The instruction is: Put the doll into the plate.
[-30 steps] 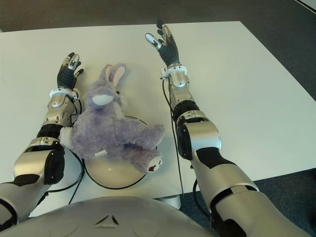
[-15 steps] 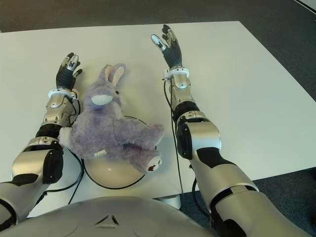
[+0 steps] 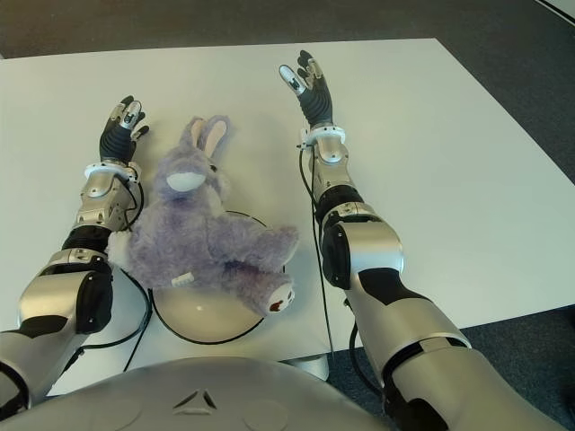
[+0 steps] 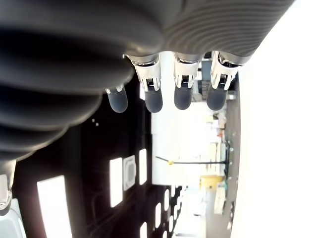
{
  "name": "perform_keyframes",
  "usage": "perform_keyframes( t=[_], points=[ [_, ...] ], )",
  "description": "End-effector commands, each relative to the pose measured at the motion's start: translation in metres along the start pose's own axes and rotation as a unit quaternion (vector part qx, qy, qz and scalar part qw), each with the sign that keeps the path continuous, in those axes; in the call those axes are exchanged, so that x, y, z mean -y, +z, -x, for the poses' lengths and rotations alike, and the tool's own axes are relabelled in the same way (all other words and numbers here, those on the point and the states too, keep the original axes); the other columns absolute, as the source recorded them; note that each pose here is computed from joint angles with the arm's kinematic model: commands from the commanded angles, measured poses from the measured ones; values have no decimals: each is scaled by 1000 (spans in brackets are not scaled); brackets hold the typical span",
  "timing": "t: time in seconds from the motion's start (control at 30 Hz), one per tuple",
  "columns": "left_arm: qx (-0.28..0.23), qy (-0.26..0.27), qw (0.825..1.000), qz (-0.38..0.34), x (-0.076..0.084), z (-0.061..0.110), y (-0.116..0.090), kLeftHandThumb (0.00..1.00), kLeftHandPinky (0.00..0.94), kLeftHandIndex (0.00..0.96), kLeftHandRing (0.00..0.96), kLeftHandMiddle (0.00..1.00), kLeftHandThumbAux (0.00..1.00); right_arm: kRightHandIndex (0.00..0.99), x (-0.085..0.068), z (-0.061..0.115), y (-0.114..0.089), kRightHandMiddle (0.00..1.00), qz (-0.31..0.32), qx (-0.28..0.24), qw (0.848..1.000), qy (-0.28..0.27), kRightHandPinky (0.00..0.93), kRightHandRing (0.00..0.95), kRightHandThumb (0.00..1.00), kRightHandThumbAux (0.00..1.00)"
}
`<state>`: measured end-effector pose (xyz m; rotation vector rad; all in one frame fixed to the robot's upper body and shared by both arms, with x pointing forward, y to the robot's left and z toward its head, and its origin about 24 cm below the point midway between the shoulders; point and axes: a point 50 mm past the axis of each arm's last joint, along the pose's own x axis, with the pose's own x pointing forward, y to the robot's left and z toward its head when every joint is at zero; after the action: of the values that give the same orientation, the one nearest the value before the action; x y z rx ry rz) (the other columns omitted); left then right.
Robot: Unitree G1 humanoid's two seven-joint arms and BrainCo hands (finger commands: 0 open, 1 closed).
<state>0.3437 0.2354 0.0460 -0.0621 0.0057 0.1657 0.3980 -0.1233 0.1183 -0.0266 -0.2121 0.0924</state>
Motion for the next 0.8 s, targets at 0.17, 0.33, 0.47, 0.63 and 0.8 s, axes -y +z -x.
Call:
perform_keyframes(
  t=[0.17, 0.33, 0.47, 0.63, 0.8],
  points=[
    [-46, 4, 999, 8, -6, 11, -23, 53, 0, 0, 0, 6, 443, 12, 4, 7, -15, 13, -6, -40, 999, -12, 0, 0, 0, 473],
    [-44, 3, 999, 10, -6, 11, -24, 44, 0, 0, 0, 9, 448, 19, 5, 8, -21, 16, -7, -60, 998, -16, 0, 0, 0, 484],
    [-44, 2, 999, 10, -5, 11, -24, 38, 0, 0, 0, 8, 447, 20, 5, 10, -25, 16, -10, -72, 997, -17, 0, 0, 0, 479],
    [-44, 1, 999, 11, -5, 11, -24, 32, 0, 0, 0, 3, 442, 14, 5, 12, -30, 14, -11, -87, 996, -16, 0, 0, 0, 470],
    [-43, 0, 999, 11, -4, 11, -25, 24, 0, 0, 0, 2, 436, 7, 4, 14, -34, 11, -13, -103, 994, -15, 0, 0, 0, 472]
  ],
)
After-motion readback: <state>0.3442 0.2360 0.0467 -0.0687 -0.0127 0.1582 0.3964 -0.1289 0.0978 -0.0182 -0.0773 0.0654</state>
